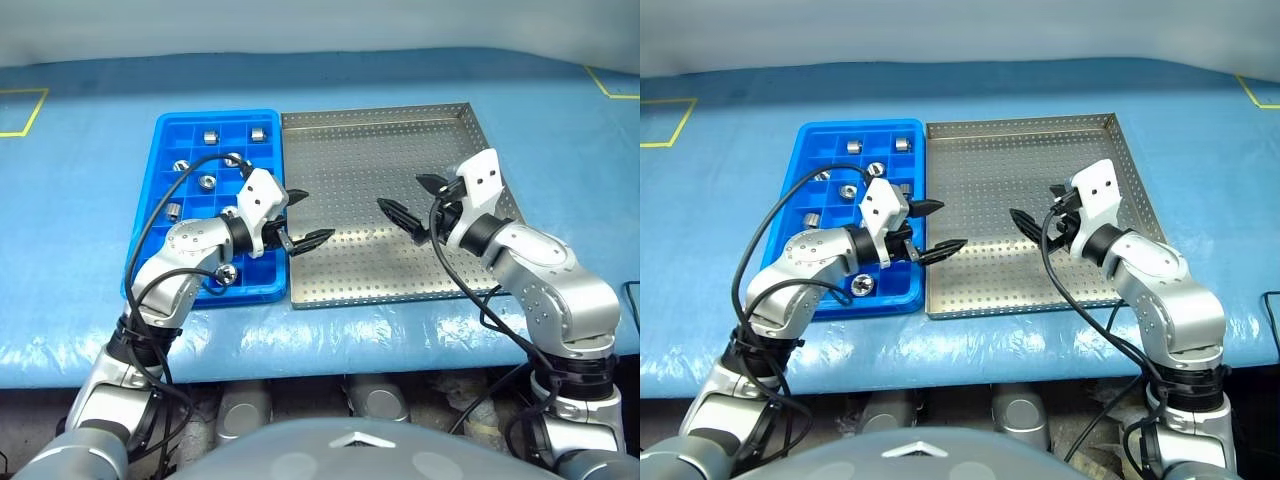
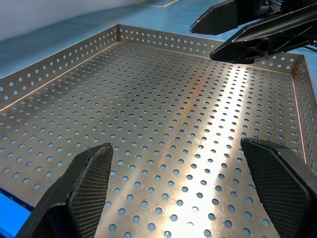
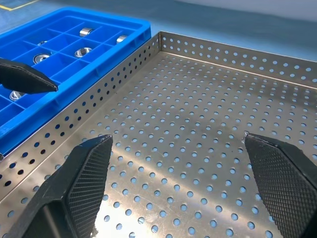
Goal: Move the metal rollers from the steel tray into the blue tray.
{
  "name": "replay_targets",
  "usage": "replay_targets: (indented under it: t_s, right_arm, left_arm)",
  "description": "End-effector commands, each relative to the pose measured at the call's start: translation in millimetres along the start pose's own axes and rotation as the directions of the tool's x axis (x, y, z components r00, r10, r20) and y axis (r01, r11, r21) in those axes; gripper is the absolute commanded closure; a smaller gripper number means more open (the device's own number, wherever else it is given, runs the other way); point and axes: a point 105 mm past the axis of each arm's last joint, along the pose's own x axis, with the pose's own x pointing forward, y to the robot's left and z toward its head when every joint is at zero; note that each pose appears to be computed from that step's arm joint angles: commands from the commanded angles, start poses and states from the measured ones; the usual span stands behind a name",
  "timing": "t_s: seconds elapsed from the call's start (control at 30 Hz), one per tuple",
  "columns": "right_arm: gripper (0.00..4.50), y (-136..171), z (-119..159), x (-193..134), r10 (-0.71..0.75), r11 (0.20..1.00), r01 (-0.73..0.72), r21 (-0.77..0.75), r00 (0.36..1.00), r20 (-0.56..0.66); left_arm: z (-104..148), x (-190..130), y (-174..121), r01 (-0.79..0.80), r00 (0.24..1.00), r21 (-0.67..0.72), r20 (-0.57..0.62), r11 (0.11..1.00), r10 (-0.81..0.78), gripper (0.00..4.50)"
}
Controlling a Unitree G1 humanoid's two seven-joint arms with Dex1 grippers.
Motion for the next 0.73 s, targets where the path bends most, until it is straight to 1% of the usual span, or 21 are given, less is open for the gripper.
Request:
replay_targets:
  t_s: [0.03,0.33,0.73]
  right_arm:
    - [0.03,3.6,10.7,1.1,0.013,1.0,-0.012,-0.028,0.999,0.046]
    - [0.03,6.0,13.1,1.3,0.016,0.999,-0.014,-0.051,0.999,0.048]
    - [0.03,8.8,16.4,2.9,0.024,0.998,-0.02,-0.065,0.998,0.061]
  left_arm:
    - [9.8,-1.5,-0.3,-0.008,0.999,0.038,0.033,0.999,0.007,0.0]
    - [15.4,0.0,-1.6,-0.029,0.998,0.036,0.061,0.999,0.027,0.0]
    - [17.4,-3.4,0.7,-0.056,0.996,0.044,0.07,0.998,0.052,0.0]
